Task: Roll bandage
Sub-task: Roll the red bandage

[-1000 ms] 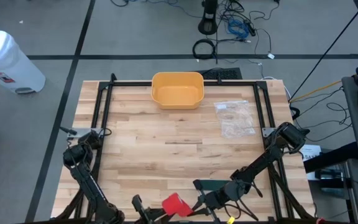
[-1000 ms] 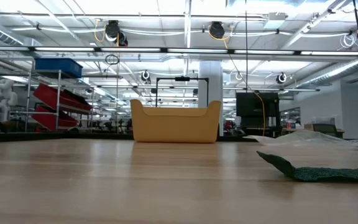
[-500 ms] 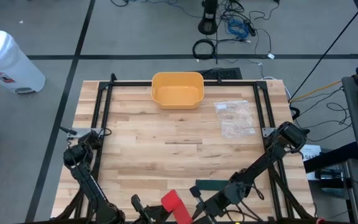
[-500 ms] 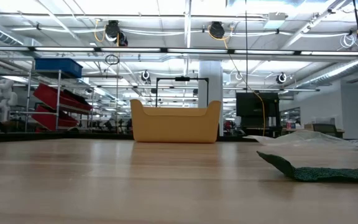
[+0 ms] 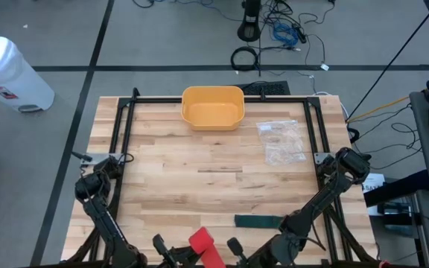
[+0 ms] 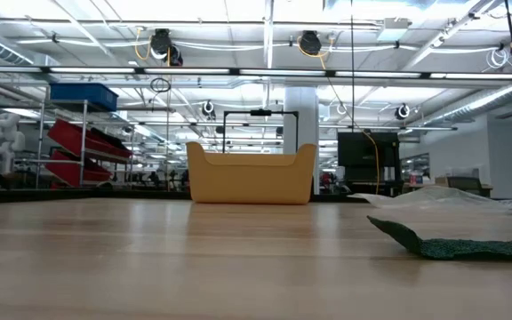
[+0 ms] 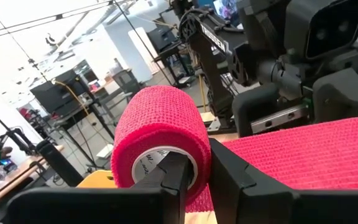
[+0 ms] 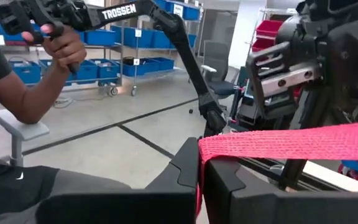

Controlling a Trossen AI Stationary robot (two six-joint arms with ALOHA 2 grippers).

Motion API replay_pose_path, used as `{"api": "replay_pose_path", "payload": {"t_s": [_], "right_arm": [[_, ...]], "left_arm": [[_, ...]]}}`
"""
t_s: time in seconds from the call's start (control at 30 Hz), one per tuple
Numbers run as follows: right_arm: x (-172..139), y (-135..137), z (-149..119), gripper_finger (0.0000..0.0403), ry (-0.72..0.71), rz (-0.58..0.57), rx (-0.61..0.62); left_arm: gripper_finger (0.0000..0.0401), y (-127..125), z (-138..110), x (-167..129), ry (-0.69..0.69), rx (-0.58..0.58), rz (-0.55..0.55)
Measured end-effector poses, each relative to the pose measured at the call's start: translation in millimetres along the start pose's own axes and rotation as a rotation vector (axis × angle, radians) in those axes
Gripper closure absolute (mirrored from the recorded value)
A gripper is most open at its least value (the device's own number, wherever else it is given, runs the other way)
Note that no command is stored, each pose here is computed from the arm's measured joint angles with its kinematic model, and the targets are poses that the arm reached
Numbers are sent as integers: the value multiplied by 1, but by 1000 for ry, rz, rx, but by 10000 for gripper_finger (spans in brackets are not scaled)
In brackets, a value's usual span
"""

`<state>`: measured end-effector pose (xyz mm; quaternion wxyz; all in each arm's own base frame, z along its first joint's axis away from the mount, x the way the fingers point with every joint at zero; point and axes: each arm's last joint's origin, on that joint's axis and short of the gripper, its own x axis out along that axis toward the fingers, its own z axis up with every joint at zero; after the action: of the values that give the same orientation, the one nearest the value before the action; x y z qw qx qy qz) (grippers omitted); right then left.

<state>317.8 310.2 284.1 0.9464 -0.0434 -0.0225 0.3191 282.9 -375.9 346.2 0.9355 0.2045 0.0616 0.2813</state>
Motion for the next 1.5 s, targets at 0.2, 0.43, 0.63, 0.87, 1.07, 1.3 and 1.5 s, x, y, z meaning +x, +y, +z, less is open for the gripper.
{"api": "replay_pose_path", "payload": {"t_s": [0.2,0.43,0.63,0.87,1.07,1.3,1.5], "right_arm": [[1,-1,0,403,15,-6,3],[0,-1,1,403,14,-5,7],[-3,1,7,403,6,-2,6],[-7,2,11,403,36,-18,-2],[-7,2,8,403,70,-38,-8],[-17,-1,19,403,104,-68,36],[-32,2,42,403,88,-66,33]], "left_arm": [[341,1,2,-6,-5,-40,-12],[296,2,2,-8,-7,-45,-15],[302,2,2,-8,-7,-24,-15],[370,2,2,-8,-7,-17,-15],[370,2,2,-8,-7,-17,-15],[353,1,2,-11,-10,0,-22],[352,1,2,-16,-16,0,-33]]}}
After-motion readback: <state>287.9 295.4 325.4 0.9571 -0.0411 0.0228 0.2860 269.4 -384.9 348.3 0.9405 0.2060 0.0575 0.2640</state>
